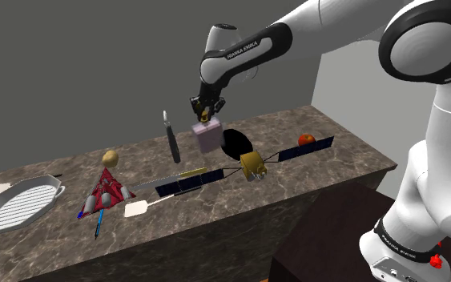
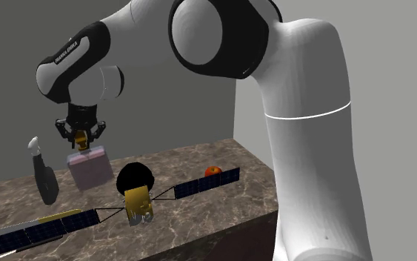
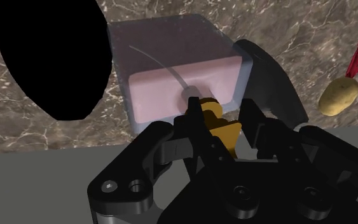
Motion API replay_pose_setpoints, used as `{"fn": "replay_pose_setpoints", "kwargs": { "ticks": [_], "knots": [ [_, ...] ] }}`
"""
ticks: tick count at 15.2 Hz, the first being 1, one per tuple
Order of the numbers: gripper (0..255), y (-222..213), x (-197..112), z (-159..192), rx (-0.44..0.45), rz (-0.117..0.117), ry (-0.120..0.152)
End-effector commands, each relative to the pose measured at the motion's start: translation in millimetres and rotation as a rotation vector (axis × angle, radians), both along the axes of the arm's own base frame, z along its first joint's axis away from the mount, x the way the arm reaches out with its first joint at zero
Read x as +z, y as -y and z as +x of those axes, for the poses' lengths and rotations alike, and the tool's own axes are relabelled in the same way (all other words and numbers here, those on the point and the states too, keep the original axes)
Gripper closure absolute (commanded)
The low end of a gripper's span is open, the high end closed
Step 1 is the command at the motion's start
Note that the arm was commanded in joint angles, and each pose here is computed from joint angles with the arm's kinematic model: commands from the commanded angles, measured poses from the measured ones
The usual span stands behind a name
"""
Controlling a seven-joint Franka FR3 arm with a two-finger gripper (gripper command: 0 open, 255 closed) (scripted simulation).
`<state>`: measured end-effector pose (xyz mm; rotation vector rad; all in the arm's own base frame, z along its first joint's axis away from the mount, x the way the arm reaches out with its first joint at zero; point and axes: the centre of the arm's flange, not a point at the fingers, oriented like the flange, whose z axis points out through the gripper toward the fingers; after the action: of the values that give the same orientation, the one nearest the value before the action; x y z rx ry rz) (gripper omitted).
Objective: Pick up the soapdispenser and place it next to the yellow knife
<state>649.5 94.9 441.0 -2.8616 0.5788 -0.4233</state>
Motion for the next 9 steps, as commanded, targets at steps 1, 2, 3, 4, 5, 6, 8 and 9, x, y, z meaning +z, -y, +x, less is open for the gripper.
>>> {"fn": "replay_pose_setpoints", "kwargs": {
  "ticks": [1, 2, 3, 4, 5, 6, 8, 9],
  "knots": [
    [255, 0, -10, 1, 0.000, 0.000, 0.001],
    [255, 0, -16, 1, 0.000, 0.000, 0.001],
    [255, 0, -21, 1, 0.000, 0.000, 0.001],
    [255, 0, -26, 1, 0.000, 0.000, 0.001],
    [255, 0, -31, 1, 0.000, 0.000, 0.001],
    [255, 0, -37, 1, 0.000, 0.000, 0.001],
    [255, 0, -47, 1, 0.000, 0.000, 0.001],
    [255, 0, -53, 1, 0.000, 0.000, 0.001]
  ]
}}
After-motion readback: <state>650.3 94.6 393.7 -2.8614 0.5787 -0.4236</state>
